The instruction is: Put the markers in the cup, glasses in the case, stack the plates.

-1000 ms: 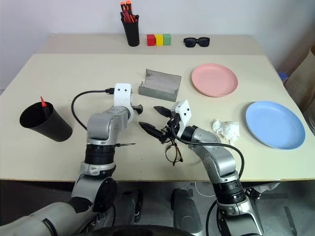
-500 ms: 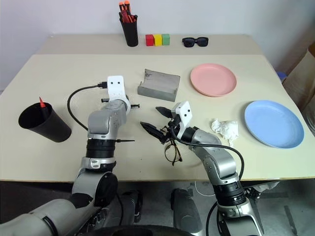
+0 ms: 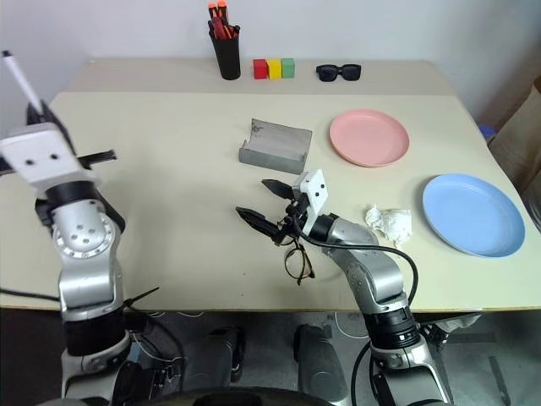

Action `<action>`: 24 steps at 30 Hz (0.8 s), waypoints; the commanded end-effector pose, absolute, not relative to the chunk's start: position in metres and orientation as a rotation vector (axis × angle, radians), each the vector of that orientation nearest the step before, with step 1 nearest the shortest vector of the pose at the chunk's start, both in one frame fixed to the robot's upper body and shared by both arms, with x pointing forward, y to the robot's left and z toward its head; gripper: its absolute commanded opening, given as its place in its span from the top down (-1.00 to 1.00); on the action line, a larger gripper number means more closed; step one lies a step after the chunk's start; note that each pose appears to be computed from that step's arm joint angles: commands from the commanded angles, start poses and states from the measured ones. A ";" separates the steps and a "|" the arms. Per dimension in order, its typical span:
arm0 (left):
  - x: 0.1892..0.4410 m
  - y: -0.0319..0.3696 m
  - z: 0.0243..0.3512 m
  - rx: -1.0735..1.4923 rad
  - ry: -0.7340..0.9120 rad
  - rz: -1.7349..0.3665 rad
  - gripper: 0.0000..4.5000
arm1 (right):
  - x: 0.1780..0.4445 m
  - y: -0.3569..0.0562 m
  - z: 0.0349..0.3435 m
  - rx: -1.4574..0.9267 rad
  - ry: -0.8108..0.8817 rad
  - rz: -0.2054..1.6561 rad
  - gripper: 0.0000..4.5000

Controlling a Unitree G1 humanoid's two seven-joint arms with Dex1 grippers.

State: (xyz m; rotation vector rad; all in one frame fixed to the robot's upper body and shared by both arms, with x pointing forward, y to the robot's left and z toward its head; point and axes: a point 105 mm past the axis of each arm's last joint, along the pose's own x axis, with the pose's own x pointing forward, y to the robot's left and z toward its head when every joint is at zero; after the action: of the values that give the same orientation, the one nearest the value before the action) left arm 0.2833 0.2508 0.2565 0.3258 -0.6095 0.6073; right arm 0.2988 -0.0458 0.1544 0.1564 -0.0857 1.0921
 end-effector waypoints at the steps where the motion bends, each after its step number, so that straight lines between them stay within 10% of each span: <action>1: 0.262 0.263 0.258 0.365 -0.626 0.679 0.99 | 0.291 -0.038 0.173 0.190 -0.149 1.172 -1.00; 9: 0.253 0.276 0.243 0.372 -0.575 0.742 0.99 | 0.297 -0.036 0.171 0.166 -0.142 1.170 -1.00; 15: 0.256 0.274 0.238 0.361 -0.559 0.748 -0.14 | 0.296 -0.038 0.170 0.161 -0.144 1.158 -1.00; 24: 0.275 0.256 0.245 0.284 -0.589 0.628 -0.14 | 0.297 -0.041 0.169 0.155 -0.142 1.137 -1.00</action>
State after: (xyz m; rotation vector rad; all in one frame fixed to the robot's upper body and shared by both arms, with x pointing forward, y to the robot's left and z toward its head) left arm 0.2727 0.2691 0.2312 0.3090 -0.5212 0.6921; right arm 0.2993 -0.0399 0.1576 0.1669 -0.0854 1.1364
